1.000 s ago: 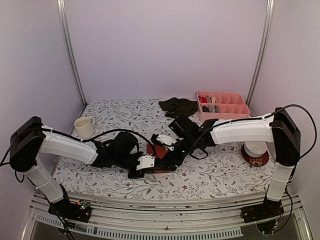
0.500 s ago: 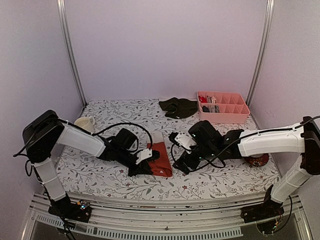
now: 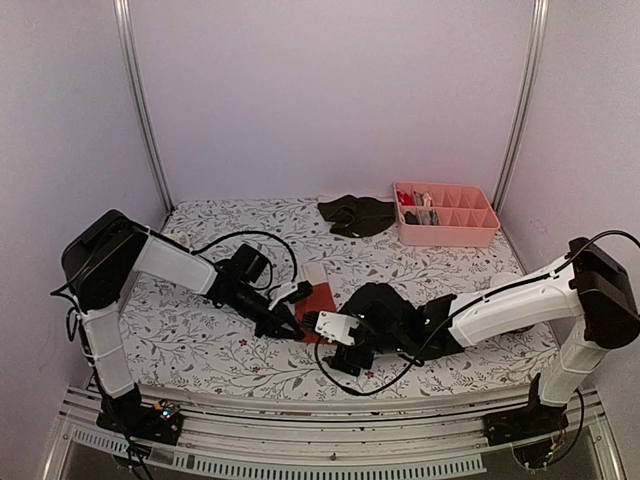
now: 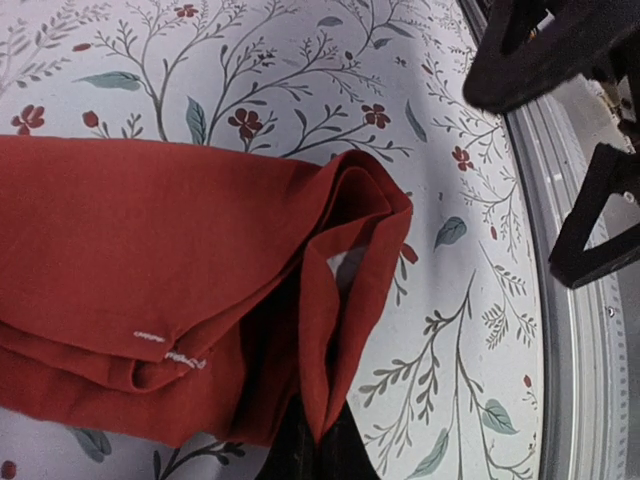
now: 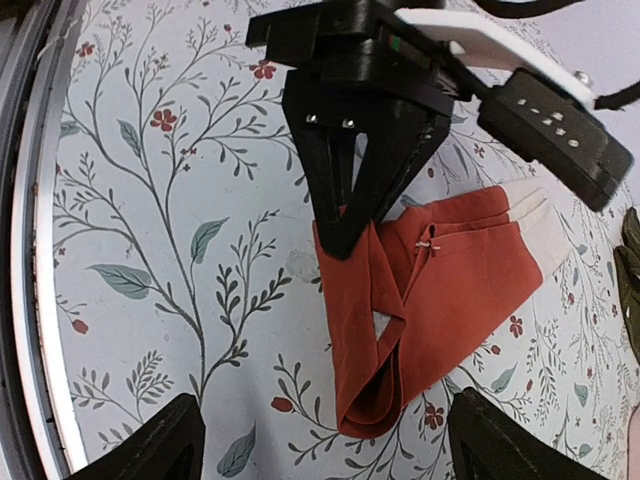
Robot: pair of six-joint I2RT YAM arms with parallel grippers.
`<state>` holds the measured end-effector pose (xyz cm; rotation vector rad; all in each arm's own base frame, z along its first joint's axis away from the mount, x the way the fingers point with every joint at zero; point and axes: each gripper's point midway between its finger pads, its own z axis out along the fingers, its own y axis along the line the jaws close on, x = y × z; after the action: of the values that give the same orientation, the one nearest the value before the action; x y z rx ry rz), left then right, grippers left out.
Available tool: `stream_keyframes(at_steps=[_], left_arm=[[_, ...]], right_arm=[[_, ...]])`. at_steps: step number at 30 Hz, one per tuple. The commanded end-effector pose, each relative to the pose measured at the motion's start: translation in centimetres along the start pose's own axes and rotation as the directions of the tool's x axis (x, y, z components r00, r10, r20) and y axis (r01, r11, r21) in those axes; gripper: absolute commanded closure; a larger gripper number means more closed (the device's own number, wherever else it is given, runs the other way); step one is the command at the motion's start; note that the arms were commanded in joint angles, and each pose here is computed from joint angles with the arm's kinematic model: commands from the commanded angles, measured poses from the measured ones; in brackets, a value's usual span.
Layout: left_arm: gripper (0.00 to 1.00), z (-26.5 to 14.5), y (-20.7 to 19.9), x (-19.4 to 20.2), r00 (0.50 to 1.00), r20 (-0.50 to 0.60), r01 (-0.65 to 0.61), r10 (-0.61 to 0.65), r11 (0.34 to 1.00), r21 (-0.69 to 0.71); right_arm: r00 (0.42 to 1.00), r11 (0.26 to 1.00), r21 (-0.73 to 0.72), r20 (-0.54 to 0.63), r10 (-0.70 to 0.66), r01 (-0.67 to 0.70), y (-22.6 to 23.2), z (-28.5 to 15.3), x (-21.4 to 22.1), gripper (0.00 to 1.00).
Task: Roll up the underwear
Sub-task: Roll the underwear at the center of the board.
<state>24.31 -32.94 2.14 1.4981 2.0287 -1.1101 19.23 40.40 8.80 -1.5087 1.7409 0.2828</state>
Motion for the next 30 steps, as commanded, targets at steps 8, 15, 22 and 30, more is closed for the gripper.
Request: stream_keyframes(at_steps=[8, 15, 22, 30], left_arm=[[1.0, 0.1, -0.1, 0.4, 0.993, -0.015, 0.118, -0.117, 0.991, 0.058], [1.0, 0.8, 0.5, 1.5, 0.983, -0.043, 0.181, -0.179, 0.981, 0.071], [1.0, 0.5, 0.9, 1.5, 0.978, -0.034, 0.206, -0.204, 0.975, 0.081], [1.0, 0.5, 0.9, 1.7, 0.975, -0.039, 0.223, -0.221, 0.971, 0.089]], right_arm=[[0.966, 0.966, 0.009, -0.014, -0.259, 0.259, 1.4, 4.4, -1.0, 0.38], [0.954, 0.955, 0.01, -0.051, -0.294, 0.295, 1.7, 5.6, 0.3, 0.61], [0.944, 0.945, 0.066, -0.104, -0.312, 0.32, 0.7, 6.9, 1.3, 0.63], [0.937, 0.934, 0.129, -0.157, -0.313, 0.334, -0.8, 7.9, 2.4, 0.62]])
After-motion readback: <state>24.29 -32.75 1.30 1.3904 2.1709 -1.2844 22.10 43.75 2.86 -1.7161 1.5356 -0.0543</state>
